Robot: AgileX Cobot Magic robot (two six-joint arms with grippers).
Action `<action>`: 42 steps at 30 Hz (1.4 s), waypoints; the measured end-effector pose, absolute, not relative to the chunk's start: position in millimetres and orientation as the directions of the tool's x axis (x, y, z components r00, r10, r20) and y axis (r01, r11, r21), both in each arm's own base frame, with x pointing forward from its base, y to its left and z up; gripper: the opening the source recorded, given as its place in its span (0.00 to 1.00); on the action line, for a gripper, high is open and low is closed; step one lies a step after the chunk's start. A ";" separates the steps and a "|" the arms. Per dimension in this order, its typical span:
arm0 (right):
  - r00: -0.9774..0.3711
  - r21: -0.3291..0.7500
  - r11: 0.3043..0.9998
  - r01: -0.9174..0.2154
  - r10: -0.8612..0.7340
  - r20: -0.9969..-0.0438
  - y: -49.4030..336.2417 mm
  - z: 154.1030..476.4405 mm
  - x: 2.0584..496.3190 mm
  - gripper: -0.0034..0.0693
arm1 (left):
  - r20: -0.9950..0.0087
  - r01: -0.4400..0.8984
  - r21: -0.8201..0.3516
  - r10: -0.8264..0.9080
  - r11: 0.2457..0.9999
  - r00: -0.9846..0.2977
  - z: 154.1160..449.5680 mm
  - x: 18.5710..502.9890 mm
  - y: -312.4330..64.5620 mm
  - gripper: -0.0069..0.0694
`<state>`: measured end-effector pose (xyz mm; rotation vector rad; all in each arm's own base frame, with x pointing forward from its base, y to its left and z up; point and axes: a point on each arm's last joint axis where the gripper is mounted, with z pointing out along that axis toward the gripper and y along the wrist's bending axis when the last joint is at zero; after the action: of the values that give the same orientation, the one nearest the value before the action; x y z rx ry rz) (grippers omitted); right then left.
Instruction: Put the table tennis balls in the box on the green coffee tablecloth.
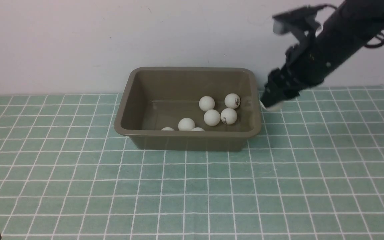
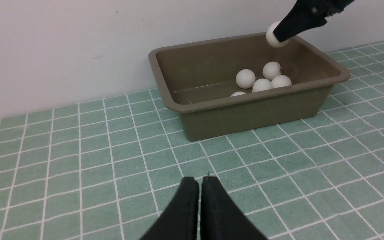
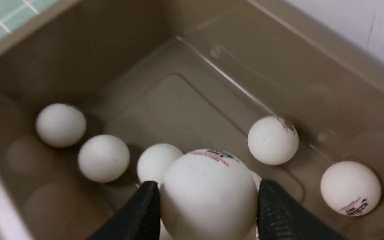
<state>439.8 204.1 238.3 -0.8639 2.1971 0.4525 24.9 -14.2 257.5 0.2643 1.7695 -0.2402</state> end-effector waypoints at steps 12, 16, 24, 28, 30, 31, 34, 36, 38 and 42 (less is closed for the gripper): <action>-0.561 0.086 0.725 -0.683 -0.446 -0.697 207.5 202.0 449.5 0.69 | -0.977 0.306 -0.018 0.047 0.952 -0.206 257.5 24.9 -14.2 0.08; -0.534 0.078 0.711 -0.699 -0.445 -0.719 207.7 224.0 448.8 0.70 | -0.977 0.306 -0.018 0.047 0.952 -0.206 257.5 24.9 -14.2 0.08; -0.400 -0.046 0.667 -0.744 -0.499 -0.769 187.7 313.5 433.2 0.60 | -0.977 0.306 -0.018 0.047 0.952 -0.206 257.5 24.9 -14.2 0.08; -0.318 -0.210 0.676 -0.706 -0.567 -0.760 156.2 364.1 417.3 0.42 | -0.977 0.306 -0.018 0.047 0.952 -0.206 257.5 24.9 -14.2 0.08; -0.306 -0.282 0.703 -0.653 -0.586 -0.750 130.3 392.0 405.6 0.30 | -0.977 0.306 -0.018 0.047 0.952 -0.206 257.5 24.9 -14.2 0.08; -0.314 -0.299 0.716 -0.631 -0.588 -0.746 120.5 400.2 401.4 0.25 | -0.977 0.306 -0.018 0.047 0.952 -0.206 257.5 24.9 -14.2 0.08; -0.342 -0.326 0.792 -0.516 -0.539 -0.770 70.9 440.9 377.6 0.08 | -0.977 0.306 -0.018 0.047 0.952 -0.206 257.5 24.9 -14.2 0.08; -0.360 -0.308 0.837 -0.453 -0.488 -0.795 41.4 462.3 359.0 0.04 | -0.977 0.306 -0.018 0.047 0.952 -0.206 257.5 24.9 -14.2 0.08; -0.366 -0.274 0.861 -0.428 -0.442 -0.819 24.5 475.8 342.5 0.03 | -0.977 0.306 -0.018 0.047 0.952 -0.206 257.5 24.9 -14.2 0.08; -0.354 -0.246 0.876 -0.414 -0.404 -0.843 15.0 487.2 322.5 0.03 | -0.977 0.306 -0.018 0.048 0.952 -0.207 257.4 24.9 -14.2 0.08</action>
<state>322.5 15.0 487.2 -0.5988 1.9804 0.0118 24.9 -14.2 257.4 0.2646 1.7707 -0.2402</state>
